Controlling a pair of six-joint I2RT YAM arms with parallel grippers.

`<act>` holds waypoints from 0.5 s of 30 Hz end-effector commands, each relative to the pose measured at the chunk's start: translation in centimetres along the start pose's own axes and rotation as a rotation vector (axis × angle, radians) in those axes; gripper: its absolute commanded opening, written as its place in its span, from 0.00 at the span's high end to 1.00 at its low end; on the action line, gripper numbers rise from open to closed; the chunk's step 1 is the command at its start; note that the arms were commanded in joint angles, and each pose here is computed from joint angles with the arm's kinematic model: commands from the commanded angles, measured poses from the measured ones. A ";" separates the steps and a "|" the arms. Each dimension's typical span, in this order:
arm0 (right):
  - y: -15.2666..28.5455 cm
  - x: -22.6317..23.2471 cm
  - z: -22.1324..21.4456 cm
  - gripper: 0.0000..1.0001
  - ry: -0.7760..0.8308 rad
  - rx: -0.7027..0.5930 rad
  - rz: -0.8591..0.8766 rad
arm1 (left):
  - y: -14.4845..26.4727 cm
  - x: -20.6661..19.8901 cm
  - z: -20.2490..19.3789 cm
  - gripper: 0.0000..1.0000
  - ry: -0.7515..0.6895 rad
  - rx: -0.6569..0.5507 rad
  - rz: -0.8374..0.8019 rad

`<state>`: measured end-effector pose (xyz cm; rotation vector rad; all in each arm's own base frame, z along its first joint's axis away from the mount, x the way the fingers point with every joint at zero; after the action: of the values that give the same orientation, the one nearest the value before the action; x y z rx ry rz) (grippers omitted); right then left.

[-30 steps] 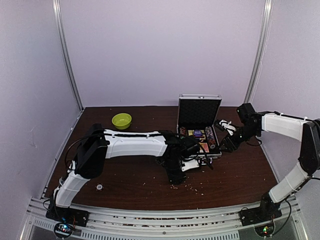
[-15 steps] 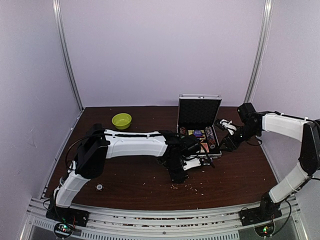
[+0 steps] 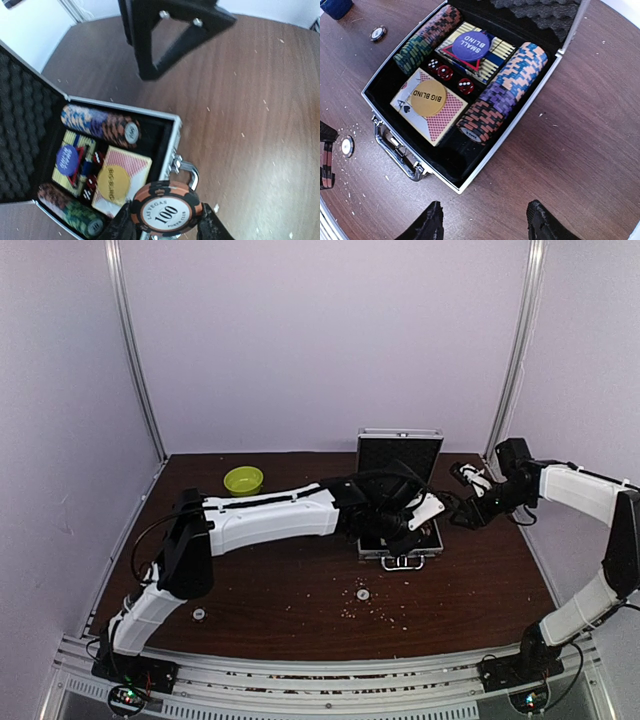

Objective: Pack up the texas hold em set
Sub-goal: Place the poker chip in the poker chips pile.

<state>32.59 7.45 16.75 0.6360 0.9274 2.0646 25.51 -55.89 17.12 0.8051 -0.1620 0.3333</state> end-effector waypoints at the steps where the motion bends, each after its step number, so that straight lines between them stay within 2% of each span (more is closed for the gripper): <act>1: 1.4 -0.8 1.2 0.42 -0.011 -0.054 -0.045 | -1.8 1.1 2.4 0.64 -0.042 -0.135 0.095; 3: 1.5 -0.8 1.1 0.42 -0.014 -0.052 -0.040 | -1.6 1.4 2.9 0.64 -0.045 -0.145 0.106; 6: 1.9 -0.8 1.1 0.42 -0.011 -0.055 -0.044 | -1.1 0.8 2.1 0.64 -0.045 -0.099 0.062; 15: 2.0 -0.4 1.3 0.40 0.011 -0.075 0.002 | 1.2 -3.6 -7.9 0.65 -0.016 0.271 -0.170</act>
<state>32.59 6.49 17.86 0.6106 0.8863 2.0539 24.05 -53.05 12.29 0.9678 -0.1469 0.2669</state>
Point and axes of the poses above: each gripper's point midway between its finger pads, its own y axis back along the fingers, its own x axis along the line the jaws close on, z = x × y, the point moved 5 cm from there along y, back along the fingers, and after that the axes turned 3 degrees about -y, right-handed, at the moved point
